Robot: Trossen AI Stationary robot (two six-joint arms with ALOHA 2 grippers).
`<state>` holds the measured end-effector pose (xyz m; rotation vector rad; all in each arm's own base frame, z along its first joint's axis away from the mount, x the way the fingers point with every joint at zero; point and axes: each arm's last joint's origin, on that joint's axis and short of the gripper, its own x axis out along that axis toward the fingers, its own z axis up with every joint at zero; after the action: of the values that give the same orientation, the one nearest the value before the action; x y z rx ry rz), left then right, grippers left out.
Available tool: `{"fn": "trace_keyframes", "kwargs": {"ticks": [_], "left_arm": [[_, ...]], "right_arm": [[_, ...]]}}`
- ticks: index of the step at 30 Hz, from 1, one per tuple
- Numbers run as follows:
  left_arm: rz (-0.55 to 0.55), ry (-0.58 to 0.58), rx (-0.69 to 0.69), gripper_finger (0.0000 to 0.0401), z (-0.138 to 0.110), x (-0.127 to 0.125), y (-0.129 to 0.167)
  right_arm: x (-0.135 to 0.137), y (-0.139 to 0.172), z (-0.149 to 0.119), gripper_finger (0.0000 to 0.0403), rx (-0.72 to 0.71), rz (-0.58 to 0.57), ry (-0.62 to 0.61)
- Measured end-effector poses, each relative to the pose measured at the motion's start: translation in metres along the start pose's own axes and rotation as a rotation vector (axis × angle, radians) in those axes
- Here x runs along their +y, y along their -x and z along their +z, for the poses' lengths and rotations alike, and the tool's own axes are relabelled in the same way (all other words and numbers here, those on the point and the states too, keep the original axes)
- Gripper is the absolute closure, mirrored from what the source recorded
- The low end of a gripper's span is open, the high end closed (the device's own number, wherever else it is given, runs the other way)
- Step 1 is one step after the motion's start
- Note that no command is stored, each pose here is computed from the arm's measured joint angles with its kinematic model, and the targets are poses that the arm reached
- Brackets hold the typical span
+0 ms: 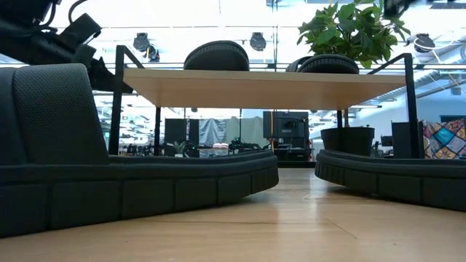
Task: Pick and place slides into the shelf
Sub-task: Put the black slides under the shelf
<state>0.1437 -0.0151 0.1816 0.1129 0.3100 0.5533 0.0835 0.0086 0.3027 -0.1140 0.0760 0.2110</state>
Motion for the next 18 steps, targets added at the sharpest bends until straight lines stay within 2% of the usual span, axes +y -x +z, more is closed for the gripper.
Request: {"fn": "trace_keyframes", "kwargs": {"ticks": [3, 6, 9, 14, 18], "left_arm": [[-0.002, -0.077, -0.022, 0.0389, 0.003, 0.0, 0.0], [-0.008, -0.162, -0.048, 0.0392, 0.006, -0.001, 0.0], [-0.004, -0.188, -0.096, 0.0399, 0.012, -0.001, 0.001], [-0.001, -0.142, -0.14, 0.0392, 0.017, 0.0, 0.001], [-0.004, -0.138, -0.126, 0.0385, 0.016, -0.001, 0.001]], "right_arm": [[0.004, -0.001, 0.012, 0.0402, -0.138, 0.16, 0.062], [0.005, -0.004, 0.018, 0.0402, -0.191, 0.254, 0.069], [0.006, -0.014, 0.017, 0.0402, -0.162, 0.316, 0.022], [0.016, -0.032, 0.012, 0.0403, -0.084, 0.402, -0.041], [0.033, -0.042, 0.011, 0.0403, -0.042, 0.546, -0.045]]}}
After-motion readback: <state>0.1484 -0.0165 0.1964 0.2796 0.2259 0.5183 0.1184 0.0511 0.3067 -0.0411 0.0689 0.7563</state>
